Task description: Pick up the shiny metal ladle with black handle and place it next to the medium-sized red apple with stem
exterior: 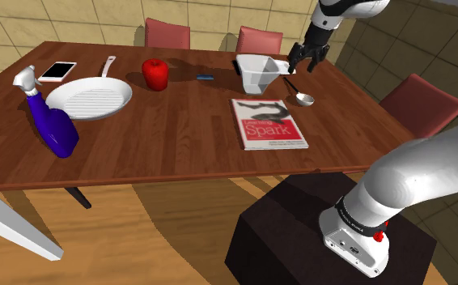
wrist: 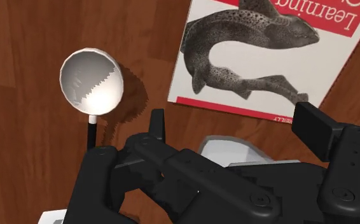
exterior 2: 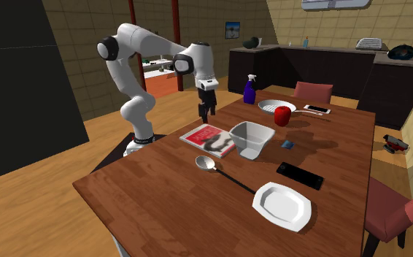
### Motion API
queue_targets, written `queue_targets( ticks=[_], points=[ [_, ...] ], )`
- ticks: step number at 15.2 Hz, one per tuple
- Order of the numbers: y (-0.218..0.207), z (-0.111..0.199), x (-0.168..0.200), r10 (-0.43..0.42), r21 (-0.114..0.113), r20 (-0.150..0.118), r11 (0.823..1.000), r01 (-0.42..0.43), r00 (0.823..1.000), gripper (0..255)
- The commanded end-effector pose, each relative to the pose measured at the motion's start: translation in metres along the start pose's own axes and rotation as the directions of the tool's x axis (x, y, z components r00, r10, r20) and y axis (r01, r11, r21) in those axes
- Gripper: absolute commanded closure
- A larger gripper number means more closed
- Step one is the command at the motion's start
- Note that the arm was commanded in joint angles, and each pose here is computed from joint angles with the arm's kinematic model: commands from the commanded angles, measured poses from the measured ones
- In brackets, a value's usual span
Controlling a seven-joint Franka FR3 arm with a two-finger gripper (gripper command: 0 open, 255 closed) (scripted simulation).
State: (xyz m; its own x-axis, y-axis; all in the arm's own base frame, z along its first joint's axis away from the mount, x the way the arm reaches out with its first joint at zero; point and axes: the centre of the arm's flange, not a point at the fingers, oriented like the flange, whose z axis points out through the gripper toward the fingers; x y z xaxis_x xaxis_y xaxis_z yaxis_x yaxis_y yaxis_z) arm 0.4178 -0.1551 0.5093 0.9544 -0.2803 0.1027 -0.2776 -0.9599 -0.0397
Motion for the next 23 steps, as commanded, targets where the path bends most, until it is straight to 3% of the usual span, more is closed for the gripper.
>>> queue_targets(
  ticks=[1, 9, 18, 23],
  points=[
    [0.017, 0.015, 0.015, 0.030, 0.002, -0.004, 1.000, -0.030, 1.000, 0],
    [0.087, 0.074, 0.068, 0.148, 0.014, -0.014, 0.989, -0.148, 0.989, 0],
    [0.170, 0.142, 0.118, 0.278, 0.028, -0.023, 0.960, -0.277, 0.960, 0],
    [0.171, 0.164, 0.120, 0.280, 0.029, -0.023, 0.960, -0.279, 0.960, 0]
  ],
)
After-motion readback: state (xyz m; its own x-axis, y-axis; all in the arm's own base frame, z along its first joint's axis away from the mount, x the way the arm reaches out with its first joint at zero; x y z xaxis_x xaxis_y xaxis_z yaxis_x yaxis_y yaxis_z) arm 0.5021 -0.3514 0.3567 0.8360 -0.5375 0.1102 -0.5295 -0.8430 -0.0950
